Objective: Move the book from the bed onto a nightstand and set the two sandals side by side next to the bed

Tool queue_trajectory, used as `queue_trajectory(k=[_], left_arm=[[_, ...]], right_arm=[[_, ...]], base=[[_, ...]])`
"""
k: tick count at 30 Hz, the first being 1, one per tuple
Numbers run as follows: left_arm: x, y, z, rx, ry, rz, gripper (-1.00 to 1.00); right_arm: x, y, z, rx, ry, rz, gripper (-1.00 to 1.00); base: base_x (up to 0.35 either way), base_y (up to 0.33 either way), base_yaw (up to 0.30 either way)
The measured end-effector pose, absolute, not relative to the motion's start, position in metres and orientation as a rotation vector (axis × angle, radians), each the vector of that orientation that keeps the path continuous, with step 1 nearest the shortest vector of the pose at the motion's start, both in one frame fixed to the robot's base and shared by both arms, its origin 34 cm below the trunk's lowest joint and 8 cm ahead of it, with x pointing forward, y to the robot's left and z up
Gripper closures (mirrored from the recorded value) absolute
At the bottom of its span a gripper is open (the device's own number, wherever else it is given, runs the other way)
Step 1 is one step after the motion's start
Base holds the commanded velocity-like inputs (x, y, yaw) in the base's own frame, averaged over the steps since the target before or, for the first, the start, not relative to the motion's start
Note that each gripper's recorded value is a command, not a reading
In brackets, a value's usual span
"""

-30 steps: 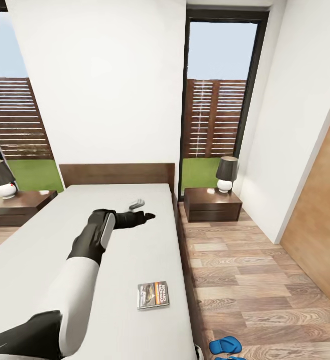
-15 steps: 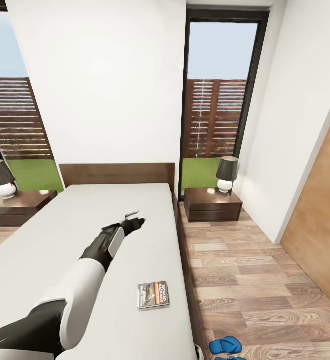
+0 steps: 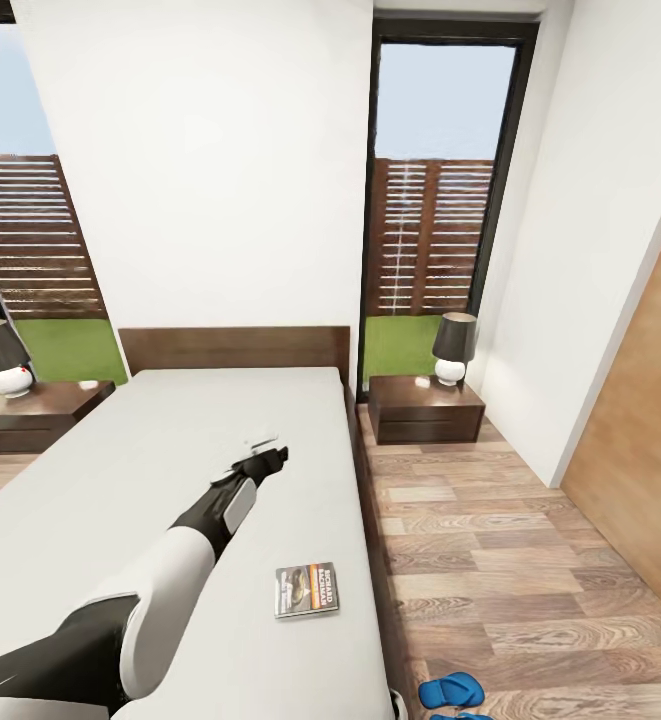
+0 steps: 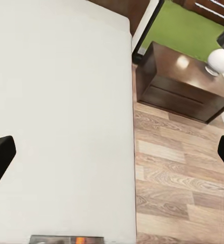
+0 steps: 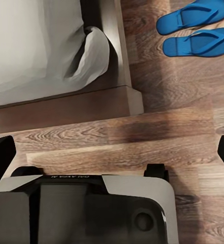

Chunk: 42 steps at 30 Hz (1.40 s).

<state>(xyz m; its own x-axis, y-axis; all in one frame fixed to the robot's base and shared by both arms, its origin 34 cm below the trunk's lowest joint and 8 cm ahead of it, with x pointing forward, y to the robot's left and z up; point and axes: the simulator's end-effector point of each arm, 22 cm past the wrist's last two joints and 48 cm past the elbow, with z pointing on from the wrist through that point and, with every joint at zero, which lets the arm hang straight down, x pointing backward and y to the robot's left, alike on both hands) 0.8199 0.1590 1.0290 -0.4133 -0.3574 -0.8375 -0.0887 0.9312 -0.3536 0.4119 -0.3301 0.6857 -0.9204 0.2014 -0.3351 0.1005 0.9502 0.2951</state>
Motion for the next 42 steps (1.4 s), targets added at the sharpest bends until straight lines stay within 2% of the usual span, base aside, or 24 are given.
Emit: queue_trajectory(k=[19, 42], left_arm=[[0.810, 0.151, 1.003, -0.316, 2.048, -0.315, -1.00], [0.809, 0.151, 0.977, -0.321, 2.088, -0.314, -1.00]], right_arm=[[0.410, -0.329, 0.684, 0.224, 2.741, 0.398, -1.00], [0.398, -0.344, 0.676, 0.242, 2.775, 0.368, -1.00]], base=[[0.000, 0.000, 0.001], [0.000, 0.000, 0.059]])
